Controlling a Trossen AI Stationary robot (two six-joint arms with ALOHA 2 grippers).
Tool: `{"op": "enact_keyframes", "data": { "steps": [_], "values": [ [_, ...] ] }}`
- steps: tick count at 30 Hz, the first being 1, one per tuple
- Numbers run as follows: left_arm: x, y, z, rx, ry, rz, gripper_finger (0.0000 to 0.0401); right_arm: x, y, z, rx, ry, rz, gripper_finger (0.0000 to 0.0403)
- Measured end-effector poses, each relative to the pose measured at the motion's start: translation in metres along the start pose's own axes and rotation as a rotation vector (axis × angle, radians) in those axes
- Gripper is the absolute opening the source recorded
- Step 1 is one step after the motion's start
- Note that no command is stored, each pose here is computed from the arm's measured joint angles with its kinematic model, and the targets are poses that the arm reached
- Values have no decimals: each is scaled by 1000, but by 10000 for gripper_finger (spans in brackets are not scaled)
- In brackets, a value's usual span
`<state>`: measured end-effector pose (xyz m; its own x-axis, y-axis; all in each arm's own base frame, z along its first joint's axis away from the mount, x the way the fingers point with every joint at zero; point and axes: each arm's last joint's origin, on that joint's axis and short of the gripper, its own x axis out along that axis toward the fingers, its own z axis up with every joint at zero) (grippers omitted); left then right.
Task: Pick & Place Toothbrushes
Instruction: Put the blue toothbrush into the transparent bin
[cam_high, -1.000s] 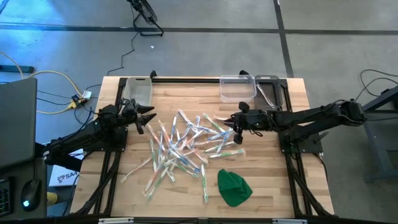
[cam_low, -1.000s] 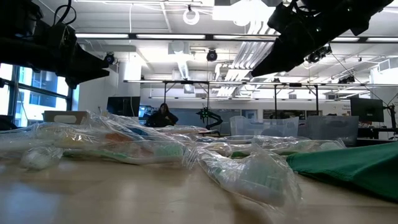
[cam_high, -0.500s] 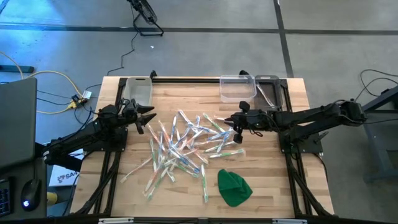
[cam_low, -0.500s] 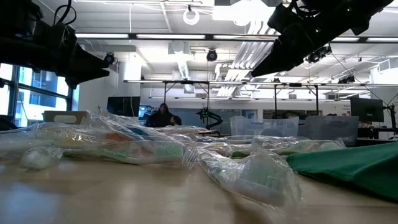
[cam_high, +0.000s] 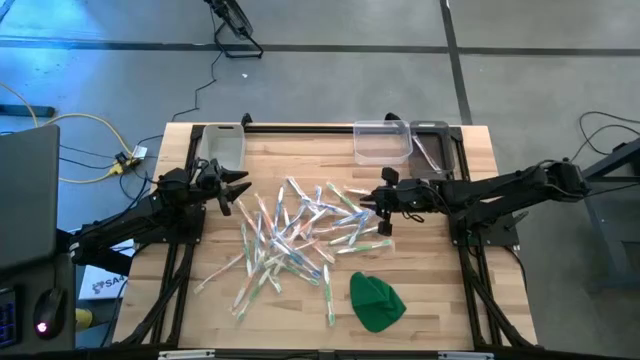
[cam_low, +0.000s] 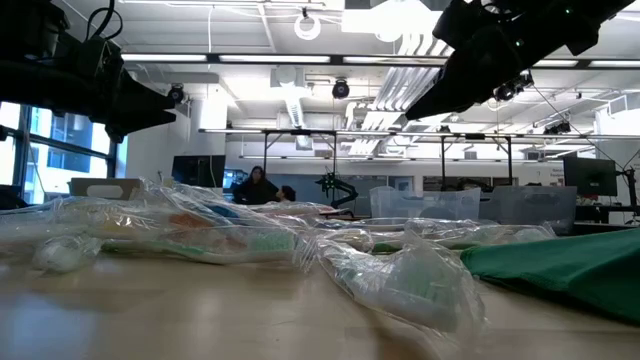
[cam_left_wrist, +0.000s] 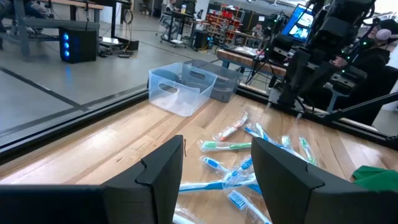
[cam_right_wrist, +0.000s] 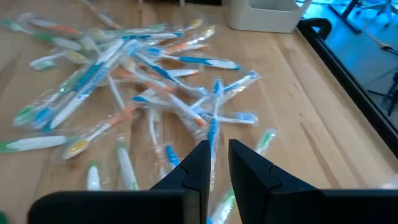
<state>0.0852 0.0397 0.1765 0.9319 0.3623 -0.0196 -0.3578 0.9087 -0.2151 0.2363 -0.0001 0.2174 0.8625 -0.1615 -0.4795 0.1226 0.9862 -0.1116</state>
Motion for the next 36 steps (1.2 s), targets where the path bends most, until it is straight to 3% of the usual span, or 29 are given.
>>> {"op": "enact_keyframes", "data": {
  "steps": [6,12,17,23,36],
  "values": [
    [0,0,0,0,1,1,187,-1,2,-13,-48,131,5,49],
    [0,0,0,0,1,1,187,-2,-5,-22,-36,226,-99,54],
    [0,0,0,0,2,3,187,-2,-6,-21,-70,218,-109,94],
    [0,0,0,0,2,4,187,13,-3,-27,-44,251,-74,154],
    [0,0,0,0,2,3,187,58,-3,-61,-50,402,-80,160]
  ]
}}
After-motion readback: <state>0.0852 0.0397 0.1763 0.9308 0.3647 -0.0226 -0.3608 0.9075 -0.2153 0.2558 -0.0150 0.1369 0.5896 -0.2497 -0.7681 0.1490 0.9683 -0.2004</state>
